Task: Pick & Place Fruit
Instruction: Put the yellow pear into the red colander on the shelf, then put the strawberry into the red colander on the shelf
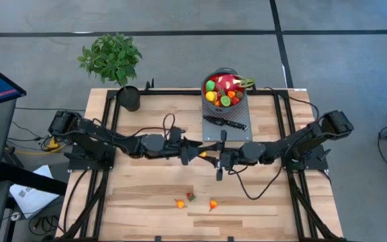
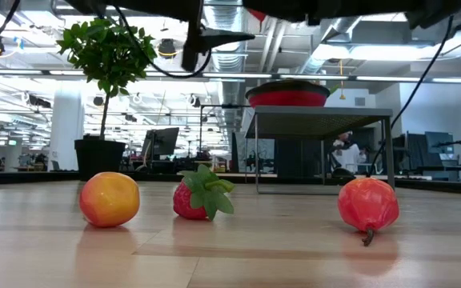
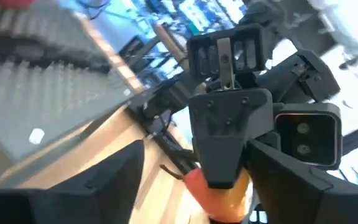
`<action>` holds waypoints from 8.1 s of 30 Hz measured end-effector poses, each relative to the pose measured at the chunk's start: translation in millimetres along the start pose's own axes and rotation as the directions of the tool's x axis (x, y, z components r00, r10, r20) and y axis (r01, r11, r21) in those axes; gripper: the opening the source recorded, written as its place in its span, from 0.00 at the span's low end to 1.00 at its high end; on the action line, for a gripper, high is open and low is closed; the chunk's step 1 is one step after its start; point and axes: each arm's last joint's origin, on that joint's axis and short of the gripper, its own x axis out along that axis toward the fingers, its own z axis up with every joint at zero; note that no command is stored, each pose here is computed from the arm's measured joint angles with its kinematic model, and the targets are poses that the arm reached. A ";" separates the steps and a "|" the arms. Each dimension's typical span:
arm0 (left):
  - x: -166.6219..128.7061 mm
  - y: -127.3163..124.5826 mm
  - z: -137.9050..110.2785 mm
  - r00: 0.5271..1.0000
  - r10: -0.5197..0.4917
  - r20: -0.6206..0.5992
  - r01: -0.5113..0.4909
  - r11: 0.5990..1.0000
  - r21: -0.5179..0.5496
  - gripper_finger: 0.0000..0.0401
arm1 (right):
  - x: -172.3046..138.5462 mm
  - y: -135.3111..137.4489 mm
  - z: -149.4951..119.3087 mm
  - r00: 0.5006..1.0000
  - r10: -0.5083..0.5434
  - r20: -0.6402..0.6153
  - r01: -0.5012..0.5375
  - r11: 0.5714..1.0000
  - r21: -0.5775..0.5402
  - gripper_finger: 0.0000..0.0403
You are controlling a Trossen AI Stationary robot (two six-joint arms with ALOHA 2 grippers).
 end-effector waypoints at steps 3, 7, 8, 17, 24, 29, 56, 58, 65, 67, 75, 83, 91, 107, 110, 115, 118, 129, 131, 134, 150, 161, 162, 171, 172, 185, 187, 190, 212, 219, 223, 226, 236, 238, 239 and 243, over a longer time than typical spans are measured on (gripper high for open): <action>1.9 -2.5 12.7 0.994 -0.105 0.010 0.103 0.990 0.095 0.72 | -5.6 -9.5 4.9 0.999 -0.028 -0.025 0.028 1.000 -0.006 0.26; -5.9 -10.6 37.8 0.977 -0.204 0.060 0.185 0.955 0.232 0.72 | -13.0 -26.1 5.2 0.993 -0.059 -0.100 0.057 0.998 -0.030 0.26; -8.9 -12.5 43.9 0.973 -0.217 0.072 0.190 0.942 0.276 0.71 | -15.4 -31.4 5.9 0.991 -0.068 -0.112 0.064 0.997 -0.033 0.26; -42.7 -35.0 82.2 0.932 -0.316 0.176 0.172 0.816 0.552 0.64 | -42.9 -88.7 16.2 0.969 -0.204 -0.143 0.204 0.979 -0.015 0.26; -46.1 -37.2 84.3 0.929 -0.324 0.180 0.160 0.789 0.592 0.62 | -60.2 -133.7 13.1 0.917 -0.362 -0.166 0.365 0.931 -0.012 0.26; -45.7 -36.7 83.6 0.931 -0.319 0.175 0.158 0.788 0.595 0.61 | -61.1 -154.5 -5.5 0.886 -0.392 -0.248 0.403 0.915 -0.007 0.26; -52.4 -20.0 106.2 0.959 -0.164 0.231 -0.027 0.758 0.652 0.58 | -54.1 -225.7 -31.1 0.861 -0.149 -0.486 0.285 0.933 0.219 0.26; -54.0 -19.4 108.9 0.958 -0.159 0.237 -0.035 0.758 0.651 0.58 | -47.8 -226.1 -39.7 0.851 -0.140 -0.505 0.286 0.932 0.223 0.26; -54.6 -13.3 115.3 0.961 -0.125 0.247 -0.069 0.755 0.652 0.56 | -38.4 -229.0 -53.5 0.838 -0.143 -0.526 0.298 0.928 0.223 0.26; -54.0 -11.0 116.6 0.962 -0.112 0.247 -0.080 0.754 0.652 0.56 | -38.7 -229.4 -53.9 0.836 -0.146 -0.529 0.302 0.927 0.222 0.27; -52.5 -2.5 122.2 0.965 -0.069 0.253 -0.118 0.748 0.653 0.55 | -44.3 -233.8 -48.5 0.816 -0.218 -0.535 0.365 0.912 0.185 0.46; -52.1 0.3 124.4 0.964 -0.055 0.259 -0.132 0.747 0.652 0.54 | -54.5 -236.1 -35.9 0.819 -0.261 -0.511 0.391 0.906 0.162 0.59; -52.1 0.5 124.3 0.965 -0.053 0.258 -0.133 0.746 0.652 0.54 | -72.9 -236.3 -13.0 0.842 -0.300 -0.448 0.395 0.909 0.133 0.56; -52.0 0.6 124.3 0.964 -0.050 0.259 -0.136 0.747 0.651 0.54 | -94.4 -215.3 10.3 0.872 -0.219 -0.437 0.315 0.936 0.159 0.25; -52.0 0.6 124.3 0.965 -0.051 0.259 -0.136 0.747 0.651 0.54 | -92.3 -209.0 13.4 0.885 -0.191 -0.425 0.282 0.945 0.164 0.18; -52.0 0.6 124.3 0.965 -0.051 0.259 -0.133 0.753 0.644 0.54 | -89.1 -196.1 16.5 0.896 -0.122 -0.428 0.231 0.949 0.213 0.09; -52.0 -0.2 123.5 0.966 -0.055 0.254 -0.121 0.768 0.629 0.54 | -87.8 -187.6 18.7 0.900 -0.077 -0.429 0.203 0.945 0.255 0.03; -54.6 -16.1 104.0 0.977 -0.117 0.178 -0.017 0.788 0.615 0.54 | -84.2 -151.0 38.0 0.932 0.089 -0.352 0.033 0.945 0.326 0.00; -55.9 -21.4 97.6 0.979 -0.137 0.153 0.014 0.787 0.617 0.54 | -84.2 -144.3 41.8 0.935 0.118 -0.335 -0.002 0.945 0.328 0.01; -58.9 -30.3 86.7 0.979 -0.172 0.112 0.067 0.784 0.618 0.54 | -84.6 -135.3 46.8 0.937 0.158 -0.313 -0.041 0.935 0.351 0.01; -63.2 -56.9 17.9 0.992 -0.120 0.030 0.082 0.822 0.564 0.54 | -96.1 -89.0 69.4 0.925 0.252 -0.284 -0.134 0.916 0.378 0.00; -48.3 -49.9 -31.6 0.997 -0.053 -0.048 0.069 0.896 0.438 0.54 | -107.8 -62.0 81.5 0.917 0.296 -0.269 -0.180 0.907 0.381 0.00; -47.9 -49.8 -35.5 0.997 -0.054 -0.056 0.073 0.896 0.437 0.54 | -108.1 -59.7 82.1 0.915 0.301 -0.268 -0.185 0.905 0.384 0.00; -52.6 -50.6 -77.5 0.982 -0.059 -0.182 0.156 0.797 0.583 0.54 | -116.5 -48.1 84.8 0.902 0.327 -0.283 -0.212 0.905 0.370 0.00; -53.3 -50.7 -81.4 0.979 -0.060 -0.194 0.167 0.782 0.601 0.54 | -116.8 -47.9 84.1 0.899 0.329 -0.289 -0.213 0.905 0.367 0.00; -41.4 -31.2 -103.0 0.971 0.027 -0.238 0.146 0.718 0.680 0.54 | -121.1 -46.5 73.7 0.854 0.345 -0.390 -0.211 0.914 0.346 0.00; -37.8 -26.4 -105.0 0.970 0.046 -0.237 0.133 0.715 0.686 0.54 | -121.6 -46.4 72.8 0.850 0.346 -0.398 -0.212 0.915 0.342 0.00; -33.5 -20.2 -107.7 0.968 0.072 -0.239 0.112 0.732 0.673 0.54 | -122.3 -46.0 71.9 0.844 0.350 -0.407 -0.229 0.921 0.316 0.00; -39.3 -12.9 -118.9 0.932 0.133 -0.338 0.116 0.774 0.622 0.54 | -174.6 -51.1 11.4 0.958 0.277 -0.076 -0.220 0.879 0.423 0.00; -44.8 -12.2 -124.7 0.918 0.162 -0.361 0.117 0.759 0.640 0.54 | -195.1 -62.9 2.5 0.974 0.220 0.049 -0.216 0.851 0.479 0.00; -43.6 -15.8 -123.2 0.928 0.138 -0.347 0.102 0.800 0.591 0.54 | -201.3 -63.7 -5.0 0.975 0.209 0.069 -0.217 0.854 0.472 0.00; -41.3 -27.6 -120.6 0.937 0.106 -0.334 0.114 0.810 0.575 0.54 | -205.7 -64.9 -9.2 0.976 0.196 0.093 -0.217 0.849 0.482 0.00; -18.8 -46.4 -133.8 0.941 0.082 -0.330 0.144 0.782 0.606 0.54 | -214.1 -71.2 -10.0 0.975 0.169 0.142 -0.217 0.850 0.480 0.00; -11.9 -44.6 -143.5 0.933 0.089 -0.349 0.154 0.777 0.611 0.54 | -214.9 -71.9 -9.9 0.975 0.167 0.146 -0.217 0.850 0.480 0.00; -10.0 -43.1 -147.3 0.928 0.092 -0.362 0.162 0.774 0.612 0.54 | -215.3 -72.2 -10.0 0.975 0.166 0.148 -0.217 0.850 0.480 0.00; -7.8 -37.3 -155.1 0.912 0.113 -0.394 0.174 0.764 0.622 0.54 | -215.5 -72.4 -10.0 0.975 0.166 0.148 -0.217 0.850 0.479 0.00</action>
